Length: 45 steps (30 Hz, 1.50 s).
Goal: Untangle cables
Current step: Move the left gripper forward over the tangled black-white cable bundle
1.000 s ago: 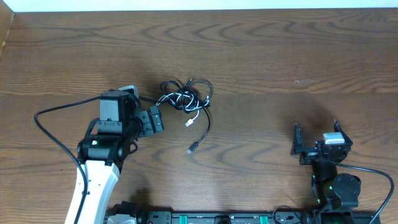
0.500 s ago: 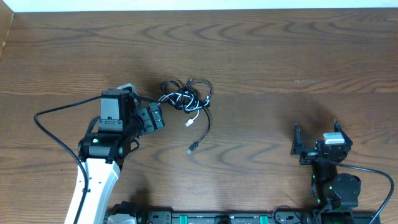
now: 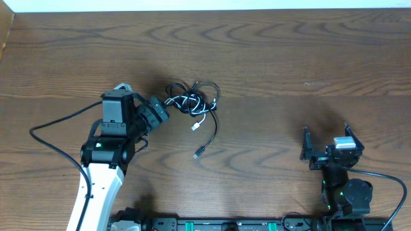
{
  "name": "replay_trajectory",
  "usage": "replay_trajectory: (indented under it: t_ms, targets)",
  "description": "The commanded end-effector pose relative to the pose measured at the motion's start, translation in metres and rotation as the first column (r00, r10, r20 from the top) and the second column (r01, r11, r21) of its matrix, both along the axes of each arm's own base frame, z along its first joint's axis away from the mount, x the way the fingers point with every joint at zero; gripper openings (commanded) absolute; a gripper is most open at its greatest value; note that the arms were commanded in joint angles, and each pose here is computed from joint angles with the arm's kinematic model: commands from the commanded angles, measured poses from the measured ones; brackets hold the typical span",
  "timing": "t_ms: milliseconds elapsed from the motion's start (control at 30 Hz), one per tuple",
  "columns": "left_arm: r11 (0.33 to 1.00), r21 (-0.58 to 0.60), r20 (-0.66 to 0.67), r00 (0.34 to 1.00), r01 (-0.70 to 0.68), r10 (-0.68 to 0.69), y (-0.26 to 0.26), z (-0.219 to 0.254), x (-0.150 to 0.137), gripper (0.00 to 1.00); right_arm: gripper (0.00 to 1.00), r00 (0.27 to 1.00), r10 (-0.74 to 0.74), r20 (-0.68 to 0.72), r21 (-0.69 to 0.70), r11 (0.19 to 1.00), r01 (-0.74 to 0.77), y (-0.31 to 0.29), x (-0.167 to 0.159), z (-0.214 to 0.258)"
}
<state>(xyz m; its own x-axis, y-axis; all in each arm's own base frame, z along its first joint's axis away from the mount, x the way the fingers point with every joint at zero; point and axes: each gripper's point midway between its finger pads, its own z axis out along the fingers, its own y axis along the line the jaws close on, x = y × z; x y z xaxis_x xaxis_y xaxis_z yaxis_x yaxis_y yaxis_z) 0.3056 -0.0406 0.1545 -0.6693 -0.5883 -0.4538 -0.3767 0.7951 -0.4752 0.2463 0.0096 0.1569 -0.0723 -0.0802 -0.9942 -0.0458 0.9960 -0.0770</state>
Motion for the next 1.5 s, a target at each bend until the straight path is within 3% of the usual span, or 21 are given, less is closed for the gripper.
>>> replay_trajectory:
  t_ms: [0, 400, 933, 1200, 1467]
  targets:
    - [0.993, -0.079, 0.034, 0.995, -0.088, 0.091, 0.001, 0.014, 0.010, 0.96, 0.99, 1.000, 0.008, 0.000, -0.005, 1.000, -0.008, 0.002, 0.000, 0.000]
    - [0.990, -0.097, 0.081, 0.991, -0.099, 0.107, 0.001, 0.023, 0.019, 0.96, 0.99, 1.000, 0.008, 0.000, -0.005, 1.000, -0.008, 0.002, 0.000, 0.000]
    - [0.991, -0.086, 0.011, 0.994, -0.106, 0.107, 0.001, -0.002, 0.023, 0.96, 0.99, 1.000, 0.008, 0.000, -0.006, 1.000, -0.008, 0.002, 0.000, 0.000]
    - [0.954, -0.201, -0.020, 0.974, -0.223, 0.224, -0.002, -0.010, 0.039, 0.96, 0.99, 1.000, 0.008, 0.000, -0.006, 1.000, -0.008, 0.002, 0.000, 0.000]
    - [0.964, -0.214, -0.007, 0.987, -0.161, 0.163, -0.025, -0.021, 0.056, 0.96, 0.99, 1.000, 0.008, 0.000, -0.005, 1.000, -0.008, 0.002, 0.000, 0.000]
